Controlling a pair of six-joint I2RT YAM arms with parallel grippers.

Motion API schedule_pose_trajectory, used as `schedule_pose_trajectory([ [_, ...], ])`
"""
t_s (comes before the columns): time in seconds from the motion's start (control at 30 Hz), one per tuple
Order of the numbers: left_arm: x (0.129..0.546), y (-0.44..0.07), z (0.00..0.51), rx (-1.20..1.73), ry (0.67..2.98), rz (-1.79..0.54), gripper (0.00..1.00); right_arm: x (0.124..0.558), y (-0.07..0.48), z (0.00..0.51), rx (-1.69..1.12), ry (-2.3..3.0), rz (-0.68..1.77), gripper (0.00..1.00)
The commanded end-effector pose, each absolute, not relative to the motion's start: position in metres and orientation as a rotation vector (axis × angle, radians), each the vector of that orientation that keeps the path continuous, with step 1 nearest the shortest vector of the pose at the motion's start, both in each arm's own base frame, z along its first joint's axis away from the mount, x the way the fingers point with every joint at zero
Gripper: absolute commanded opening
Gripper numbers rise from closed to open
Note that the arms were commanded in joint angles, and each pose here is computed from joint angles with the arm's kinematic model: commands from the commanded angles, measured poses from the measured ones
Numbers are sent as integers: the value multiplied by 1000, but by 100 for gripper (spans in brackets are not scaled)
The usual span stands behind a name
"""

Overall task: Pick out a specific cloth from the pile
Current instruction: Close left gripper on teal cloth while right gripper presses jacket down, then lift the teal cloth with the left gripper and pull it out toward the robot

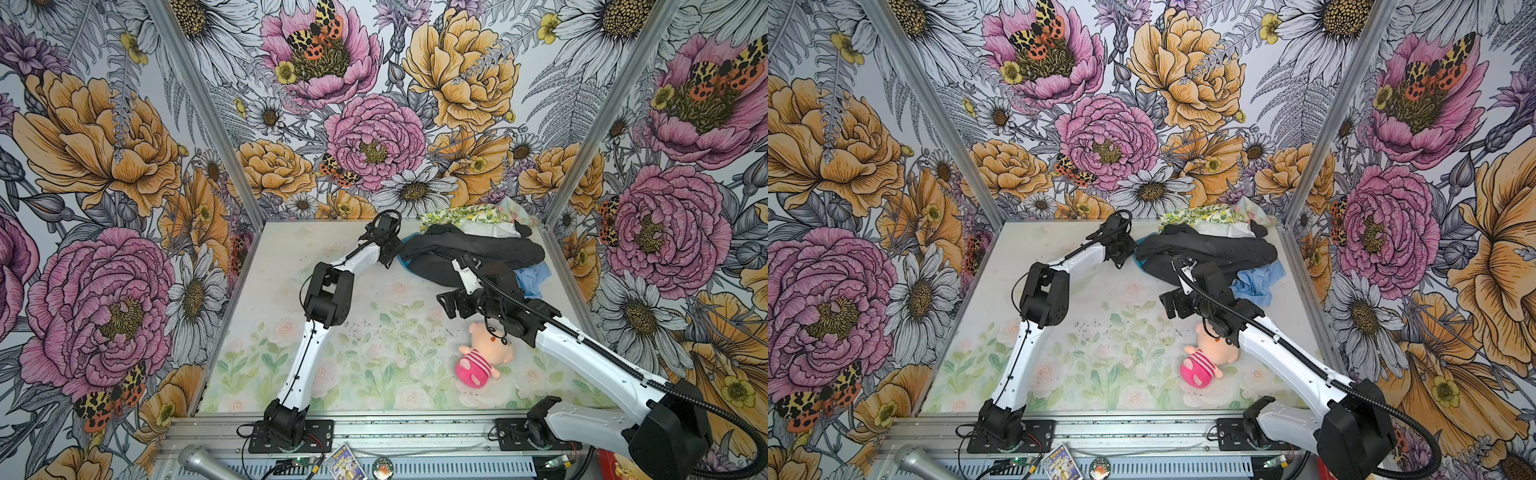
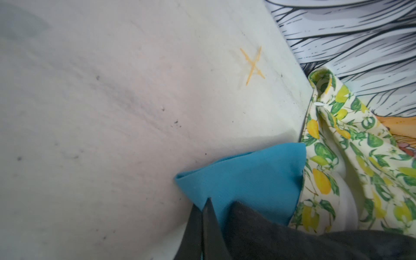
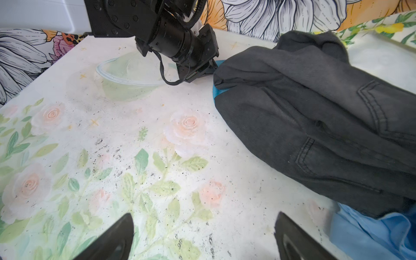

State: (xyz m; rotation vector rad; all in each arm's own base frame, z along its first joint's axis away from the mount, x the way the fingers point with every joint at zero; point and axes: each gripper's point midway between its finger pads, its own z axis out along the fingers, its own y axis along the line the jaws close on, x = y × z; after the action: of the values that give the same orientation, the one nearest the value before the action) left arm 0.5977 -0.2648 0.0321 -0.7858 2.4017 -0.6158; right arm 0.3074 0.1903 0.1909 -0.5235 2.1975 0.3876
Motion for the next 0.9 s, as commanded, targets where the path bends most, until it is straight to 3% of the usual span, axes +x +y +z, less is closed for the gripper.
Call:
schedule_pose_trajectory([
  [0.0,608,-267,75,-698,2329,-619,0,315,176,211,-460,2143,298,98],
  [0.33,613,-304,216,-447,2111,-784,0,321,146,234,-302,2075,208,98],
  [0.87,566,-348,385,-170,1827,-933,0,326,132,250,-233,2041,207,98],
])
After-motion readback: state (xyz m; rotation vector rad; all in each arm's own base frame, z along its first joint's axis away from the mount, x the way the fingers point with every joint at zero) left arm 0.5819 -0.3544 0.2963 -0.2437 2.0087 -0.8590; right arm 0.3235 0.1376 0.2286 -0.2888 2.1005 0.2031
